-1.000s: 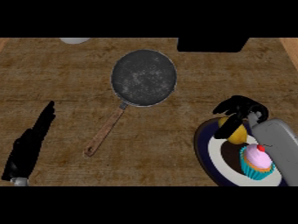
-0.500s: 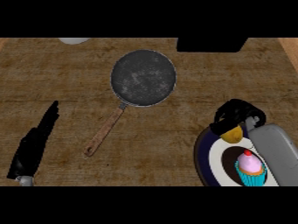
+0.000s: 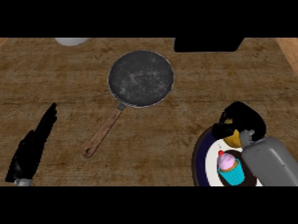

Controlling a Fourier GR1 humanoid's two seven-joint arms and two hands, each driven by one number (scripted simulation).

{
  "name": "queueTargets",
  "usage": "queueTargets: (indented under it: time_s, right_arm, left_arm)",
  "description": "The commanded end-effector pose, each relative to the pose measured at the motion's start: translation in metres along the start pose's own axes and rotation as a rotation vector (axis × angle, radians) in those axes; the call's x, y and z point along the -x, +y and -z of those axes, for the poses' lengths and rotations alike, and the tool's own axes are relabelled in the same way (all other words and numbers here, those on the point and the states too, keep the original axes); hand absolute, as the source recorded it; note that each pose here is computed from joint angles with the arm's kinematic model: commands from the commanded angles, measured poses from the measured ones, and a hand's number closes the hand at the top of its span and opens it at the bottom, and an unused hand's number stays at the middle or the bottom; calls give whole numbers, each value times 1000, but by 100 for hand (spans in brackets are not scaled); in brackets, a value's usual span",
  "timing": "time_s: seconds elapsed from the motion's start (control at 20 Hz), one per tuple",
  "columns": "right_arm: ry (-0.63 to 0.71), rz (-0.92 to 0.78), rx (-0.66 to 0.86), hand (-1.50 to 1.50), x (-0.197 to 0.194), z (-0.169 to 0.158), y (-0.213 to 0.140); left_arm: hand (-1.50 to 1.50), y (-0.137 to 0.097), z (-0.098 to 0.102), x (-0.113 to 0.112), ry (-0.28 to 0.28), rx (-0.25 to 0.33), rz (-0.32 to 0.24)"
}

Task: Pick the lemon from the plate and place it in the pan

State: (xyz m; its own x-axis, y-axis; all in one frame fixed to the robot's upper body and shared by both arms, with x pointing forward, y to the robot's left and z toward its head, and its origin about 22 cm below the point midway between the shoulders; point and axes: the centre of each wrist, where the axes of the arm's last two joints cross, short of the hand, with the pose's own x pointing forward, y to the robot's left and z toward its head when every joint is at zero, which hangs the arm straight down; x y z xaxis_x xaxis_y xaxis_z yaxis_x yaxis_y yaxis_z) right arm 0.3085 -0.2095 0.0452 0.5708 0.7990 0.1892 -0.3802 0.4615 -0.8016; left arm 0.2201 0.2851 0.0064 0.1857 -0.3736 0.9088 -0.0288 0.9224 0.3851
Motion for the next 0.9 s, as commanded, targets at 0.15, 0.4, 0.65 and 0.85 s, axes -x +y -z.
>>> queueTargets:
  time_s: [0.15, 0.4, 0.65, 0.85]
  right_arm:
    - [-145, -20, 557, 150, -26, -50, -27]
    - [-277, -11, 758, 150, -55, -85, -43]
    - [-383, 70, 766, 150, -100, -79, -51]
    - [-422, 143, 681, 150, -137, -82, -68]
  left_arm:
    - [0, 10, 2, 7, 1, -4, -2]
    - [0, -6, -6, 9, -1, 11, 2]
    - [0, 0, -2, -7, -20, 30, -4]
    - [0, 4, -3, 3, -28, 37, 9]
